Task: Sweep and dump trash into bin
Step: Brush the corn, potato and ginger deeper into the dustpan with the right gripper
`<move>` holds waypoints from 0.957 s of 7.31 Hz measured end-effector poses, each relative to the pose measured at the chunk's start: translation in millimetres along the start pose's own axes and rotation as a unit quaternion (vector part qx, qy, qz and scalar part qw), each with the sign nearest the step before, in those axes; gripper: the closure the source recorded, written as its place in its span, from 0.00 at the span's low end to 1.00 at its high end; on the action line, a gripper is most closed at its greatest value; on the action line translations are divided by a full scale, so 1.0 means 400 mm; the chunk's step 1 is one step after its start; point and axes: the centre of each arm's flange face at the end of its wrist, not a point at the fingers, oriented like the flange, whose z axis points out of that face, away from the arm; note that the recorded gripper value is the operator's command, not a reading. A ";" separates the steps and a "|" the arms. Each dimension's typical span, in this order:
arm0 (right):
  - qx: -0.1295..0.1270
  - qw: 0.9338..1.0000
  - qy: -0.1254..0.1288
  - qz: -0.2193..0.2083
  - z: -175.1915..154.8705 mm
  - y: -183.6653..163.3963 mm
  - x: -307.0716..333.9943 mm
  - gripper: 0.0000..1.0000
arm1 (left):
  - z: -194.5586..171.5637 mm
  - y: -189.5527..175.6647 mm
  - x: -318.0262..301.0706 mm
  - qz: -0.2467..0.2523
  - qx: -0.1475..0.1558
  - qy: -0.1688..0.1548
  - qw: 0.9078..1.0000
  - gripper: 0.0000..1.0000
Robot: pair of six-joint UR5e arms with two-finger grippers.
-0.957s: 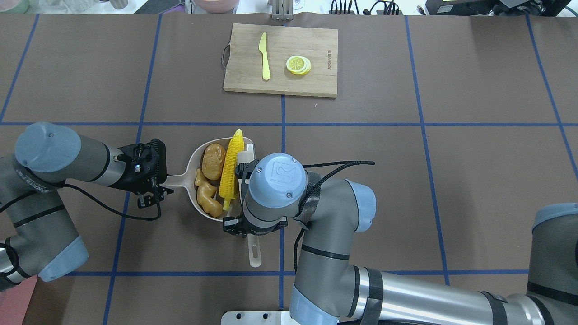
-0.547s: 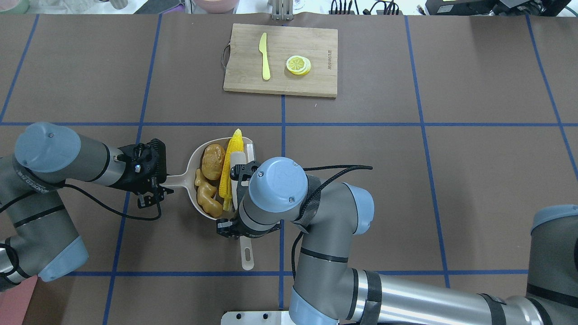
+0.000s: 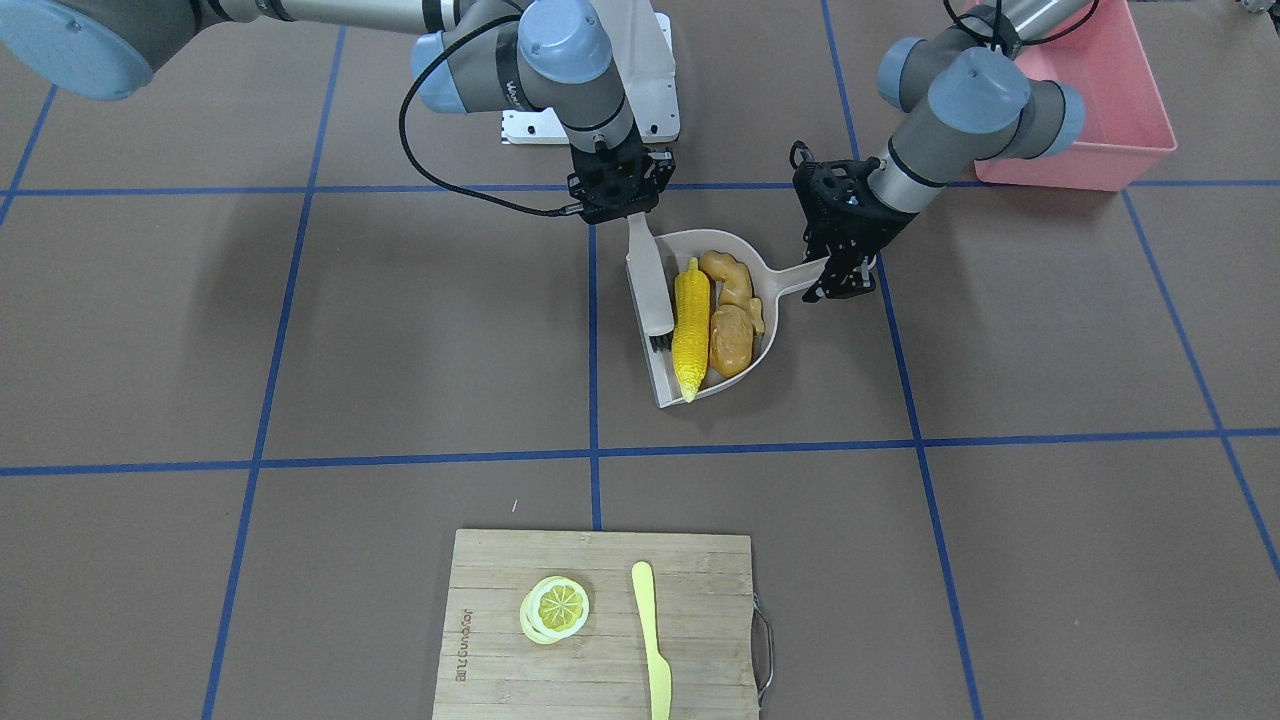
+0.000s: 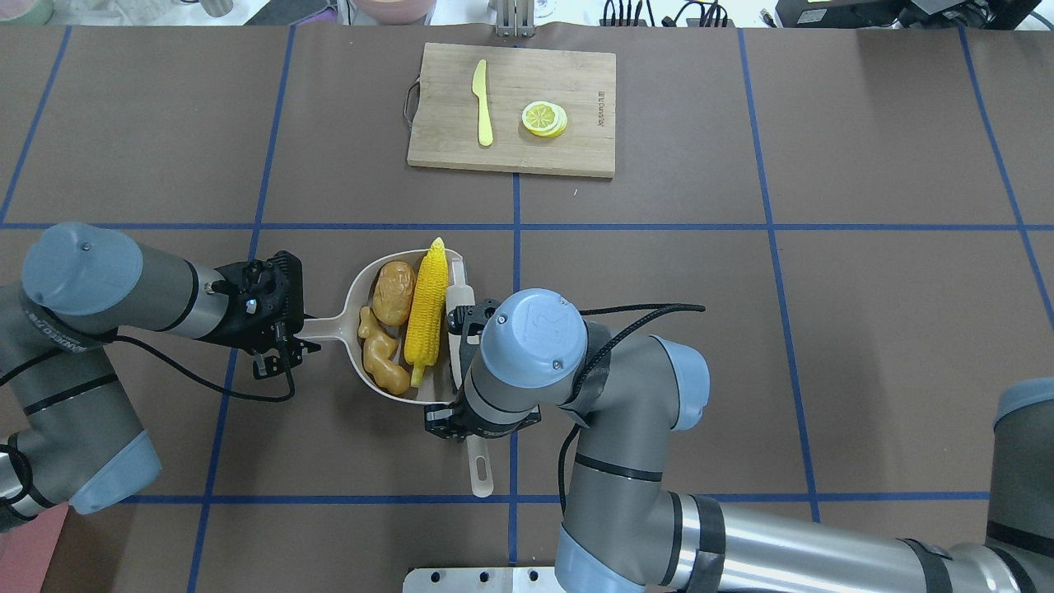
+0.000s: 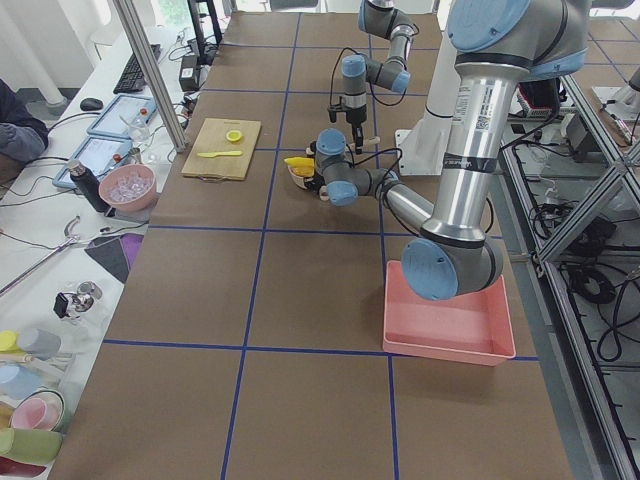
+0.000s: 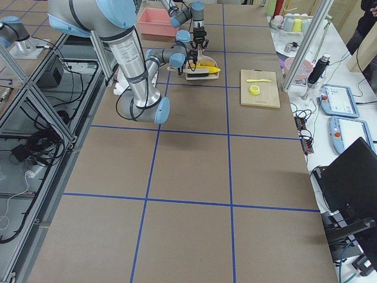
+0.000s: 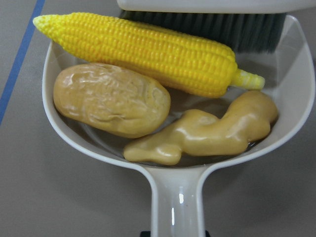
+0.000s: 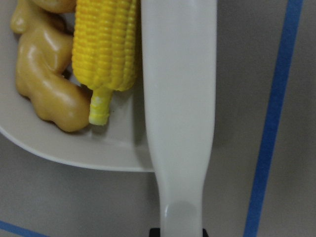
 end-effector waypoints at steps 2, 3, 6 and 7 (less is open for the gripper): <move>-0.008 1.000 0.021 -0.004 -0.040 0.025 0.034 1.00 | -0.010 -0.009 0.003 0.004 0.013 -0.002 1.000 1.00; -0.011 0.999 0.033 -0.006 -0.053 0.034 0.048 1.00 | -0.015 -0.014 0.004 0.007 0.020 -0.003 1.000 1.00; -0.020 0.998 0.061 -0.007 -0.054 0.045 0.083 1.00 | -0.020 -0.019 0.006 0.010 0.028 -0.004 1.000 1.00; -0.022 0.997 0.071 -0.006 -0.051 0.046 0.093 1.00 | -0.022 -0.021 0.006 0.012 0.030 -0.004 0.999 1.00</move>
